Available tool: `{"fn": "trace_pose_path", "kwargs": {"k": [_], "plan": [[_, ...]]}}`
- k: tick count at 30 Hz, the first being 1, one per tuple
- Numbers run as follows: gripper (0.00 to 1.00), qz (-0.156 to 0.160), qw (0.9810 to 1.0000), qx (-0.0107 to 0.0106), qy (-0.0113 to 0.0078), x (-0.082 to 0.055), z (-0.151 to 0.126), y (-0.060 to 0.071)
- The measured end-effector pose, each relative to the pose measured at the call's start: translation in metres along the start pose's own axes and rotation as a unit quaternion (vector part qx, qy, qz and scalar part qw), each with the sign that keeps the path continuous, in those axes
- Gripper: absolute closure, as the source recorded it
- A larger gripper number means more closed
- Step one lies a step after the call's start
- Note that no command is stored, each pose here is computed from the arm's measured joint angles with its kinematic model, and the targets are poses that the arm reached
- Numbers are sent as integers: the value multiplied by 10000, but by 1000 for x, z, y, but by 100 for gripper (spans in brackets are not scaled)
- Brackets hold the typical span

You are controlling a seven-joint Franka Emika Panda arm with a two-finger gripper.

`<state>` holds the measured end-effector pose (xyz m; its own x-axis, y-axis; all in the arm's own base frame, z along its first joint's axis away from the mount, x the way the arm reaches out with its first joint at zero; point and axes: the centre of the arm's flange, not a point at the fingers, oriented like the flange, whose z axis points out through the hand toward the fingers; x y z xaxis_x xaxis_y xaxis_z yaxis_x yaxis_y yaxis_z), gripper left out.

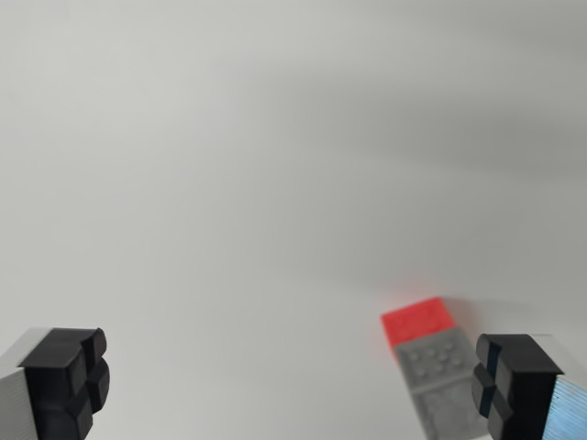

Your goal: Destack cube

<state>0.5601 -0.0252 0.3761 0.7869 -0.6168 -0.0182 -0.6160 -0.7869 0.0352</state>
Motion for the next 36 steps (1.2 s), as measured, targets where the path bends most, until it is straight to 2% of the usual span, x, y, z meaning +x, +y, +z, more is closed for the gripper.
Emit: {"fn": "trace_pose_path", "kwargs": {"k": [2,7,20,27,36], "plan": [[0,-52,10000,6,7,0,3,5],[0,-174,9998,9,8,-2,12,16],[0,-545,9985,30,27,-7,37,49],[0,-766,9970,42,39,-9,51,68],[0,-1091,9940,62,54,-13,73,97]]}}
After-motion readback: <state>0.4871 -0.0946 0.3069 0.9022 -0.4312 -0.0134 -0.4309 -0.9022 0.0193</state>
